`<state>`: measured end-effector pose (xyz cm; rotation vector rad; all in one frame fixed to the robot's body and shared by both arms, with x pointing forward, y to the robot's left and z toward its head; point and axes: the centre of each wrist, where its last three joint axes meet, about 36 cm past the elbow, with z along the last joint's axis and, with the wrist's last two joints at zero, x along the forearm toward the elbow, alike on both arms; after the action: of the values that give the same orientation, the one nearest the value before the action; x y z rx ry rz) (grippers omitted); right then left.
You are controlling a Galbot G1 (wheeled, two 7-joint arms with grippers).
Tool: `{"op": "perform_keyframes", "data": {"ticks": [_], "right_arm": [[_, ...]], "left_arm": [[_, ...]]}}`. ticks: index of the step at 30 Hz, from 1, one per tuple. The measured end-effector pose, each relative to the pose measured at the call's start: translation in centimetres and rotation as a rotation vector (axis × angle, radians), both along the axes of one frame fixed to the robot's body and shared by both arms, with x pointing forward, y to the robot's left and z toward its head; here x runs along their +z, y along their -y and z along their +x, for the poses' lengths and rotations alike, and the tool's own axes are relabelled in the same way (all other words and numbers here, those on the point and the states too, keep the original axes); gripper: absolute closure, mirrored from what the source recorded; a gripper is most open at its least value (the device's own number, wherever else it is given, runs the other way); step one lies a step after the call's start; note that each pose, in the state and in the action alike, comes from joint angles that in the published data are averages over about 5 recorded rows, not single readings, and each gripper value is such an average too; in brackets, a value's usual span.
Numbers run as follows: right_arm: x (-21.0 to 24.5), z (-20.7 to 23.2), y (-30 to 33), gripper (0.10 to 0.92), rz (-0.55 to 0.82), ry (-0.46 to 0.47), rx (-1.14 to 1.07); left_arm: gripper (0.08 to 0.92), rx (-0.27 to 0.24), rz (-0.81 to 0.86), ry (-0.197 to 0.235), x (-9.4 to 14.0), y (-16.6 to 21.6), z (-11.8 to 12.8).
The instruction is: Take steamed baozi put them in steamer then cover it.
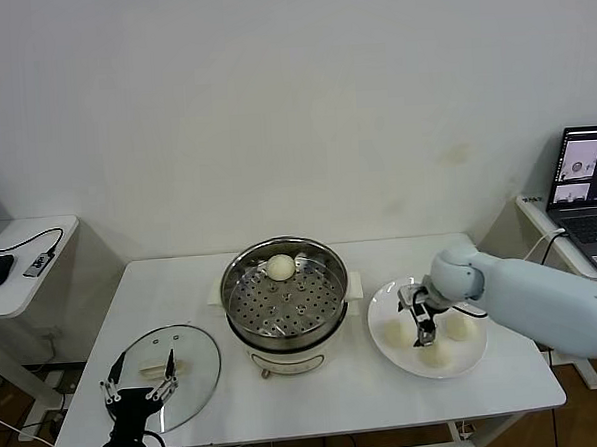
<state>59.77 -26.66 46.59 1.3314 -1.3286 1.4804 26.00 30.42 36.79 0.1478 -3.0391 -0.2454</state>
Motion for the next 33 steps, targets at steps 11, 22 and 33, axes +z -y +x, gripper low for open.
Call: {"op": "perform_keyframes", "data": {"ticks": [11,22,33], "right_arm": [[-1.6,0.8,-0.5,0.243,-0.001,0.000,-0.016],[-2.0,0.9,-0.5,0.418,0.001,-0.014,-0.032],[0.7,1.2,0.5,0.445,0.008,-0.008,-0.051]], "left_arm": [[0.177,0.006,0.004,0.001,-0.1,-0.2,0.2],[0.177,0.009,0.003,0.001,-0.2,-0.2,0.1],[0.177,0.006,0.006,0.007,0.0,-0.2,0.1]]}}
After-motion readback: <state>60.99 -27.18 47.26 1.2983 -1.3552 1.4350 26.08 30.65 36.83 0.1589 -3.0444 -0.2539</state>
